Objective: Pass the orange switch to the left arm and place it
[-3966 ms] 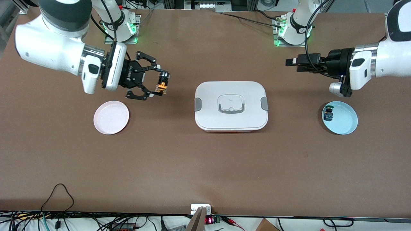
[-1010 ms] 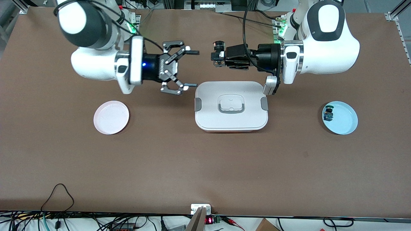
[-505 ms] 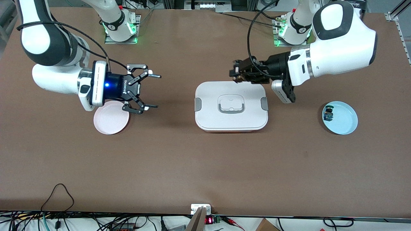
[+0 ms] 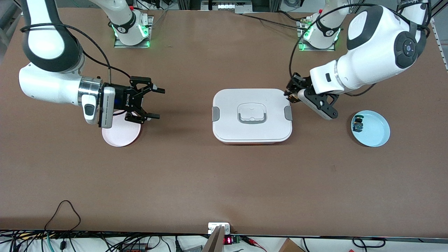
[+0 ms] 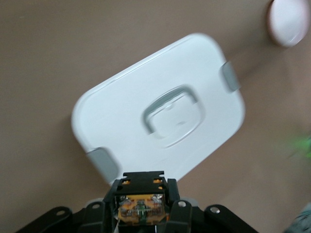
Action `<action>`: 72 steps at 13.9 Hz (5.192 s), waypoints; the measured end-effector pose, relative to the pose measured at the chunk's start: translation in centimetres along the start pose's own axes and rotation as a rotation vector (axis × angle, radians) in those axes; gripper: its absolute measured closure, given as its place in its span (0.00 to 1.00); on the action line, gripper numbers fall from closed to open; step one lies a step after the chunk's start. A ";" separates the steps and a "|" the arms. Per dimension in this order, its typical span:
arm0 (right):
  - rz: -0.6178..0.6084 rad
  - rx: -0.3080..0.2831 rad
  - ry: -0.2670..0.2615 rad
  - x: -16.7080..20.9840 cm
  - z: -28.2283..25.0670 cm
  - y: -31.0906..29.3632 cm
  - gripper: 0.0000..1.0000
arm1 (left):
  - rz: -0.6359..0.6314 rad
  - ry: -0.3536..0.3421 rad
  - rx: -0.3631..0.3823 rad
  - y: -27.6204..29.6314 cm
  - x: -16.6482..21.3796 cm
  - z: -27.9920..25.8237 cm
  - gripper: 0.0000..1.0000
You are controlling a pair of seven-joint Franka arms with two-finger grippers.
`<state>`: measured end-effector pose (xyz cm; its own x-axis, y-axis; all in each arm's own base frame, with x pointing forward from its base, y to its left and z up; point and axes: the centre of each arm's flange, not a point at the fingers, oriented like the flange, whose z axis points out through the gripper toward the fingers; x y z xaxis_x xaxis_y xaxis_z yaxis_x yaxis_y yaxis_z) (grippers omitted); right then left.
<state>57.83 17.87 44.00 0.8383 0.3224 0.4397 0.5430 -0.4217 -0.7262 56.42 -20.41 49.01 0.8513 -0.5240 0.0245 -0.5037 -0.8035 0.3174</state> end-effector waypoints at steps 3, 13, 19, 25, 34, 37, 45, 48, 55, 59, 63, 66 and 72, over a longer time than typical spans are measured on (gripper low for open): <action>0.282 -0.175 -0.179 -1.3 -0.5 -0.2 0.00 | 0.211 -0.114 0.142 -5.4 -0.8 1.6 0.59; 0.496 -0.937 -0.586 -5.0 -8.6 2.3 0.00 | 0.826 -0.417 0.249 -23.3 -6.1 6.0 0.59; 0.657 -1.007 -0.334 -3.1 -22.2 0.4 0.00 | 0.996 -0.301 0.290 -35.6 -16.0 10.7 0.59; 0.637 -1.018 -0.282 -1.5 -27.7 -2.9 0.00 | 1.055 -0.229 0.317 -38.9 -22.5 16.4 0.59; 0.604 -1.026 -0.269 -1.3 -25.8 0.5 0.00 | 1.087 -0.249 0.321 -40.1 -23.5 17.6 0.20; 0.588 -1.028 -0.240 -0.8 -26.0 0.3 0.00 | 1.063 -0.274 0.301 -39.7 -22.4 15.8 0.00; 0.579 -1.033 -0.224 -0.3 -26.5 -0.4 0.00 | 0.528 -0.358 0.104 -33.7 -15.6 0.8 0.00; 0.581 -1.030 -0.231 -0.4 -26.4 -0.4 0.00 | 0.256 -0.377 0.126 -27.9 -12.1 -3.9 0.00; 0.580 -1.028 -0.236 -0.5 -26.5 -0.5 0.00 | -0.057 -0.304 0.254 -18.9 -6.7 -9.6 0.00; 0.578 -1.027 -0.238 -0.5 -26.4 -0.5 0.00 | -0.349 -0.175 0.290 -14.2 -6.2 -12.8 0.00; 0.577 -1.026 -0.238 -0.5 -26.4 -0.6 0.00 | -0.469 0.013 0.287 -14.7 -8.1 -14.3 0.00; 0.577 -1.026 -0.238 -0.5 -26.4 -0.6 0.00 | -0.490 0.044 0.329 -13.8 -10.3 -13.7 0.00; 0.591 -1.014 -0.262 -0.8 -26.1 -0.6 0.00 | -0.492 0.048 0.370 -12.2 -10.7 -12.4 0.00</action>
<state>58.12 -4.27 57.92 0.9991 -0.0322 -0.0274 -0.0317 -0.9993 0.0184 55.22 -1.52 56.66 0.9982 -0.0604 0.0045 -0.0601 -0.9971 -0.0474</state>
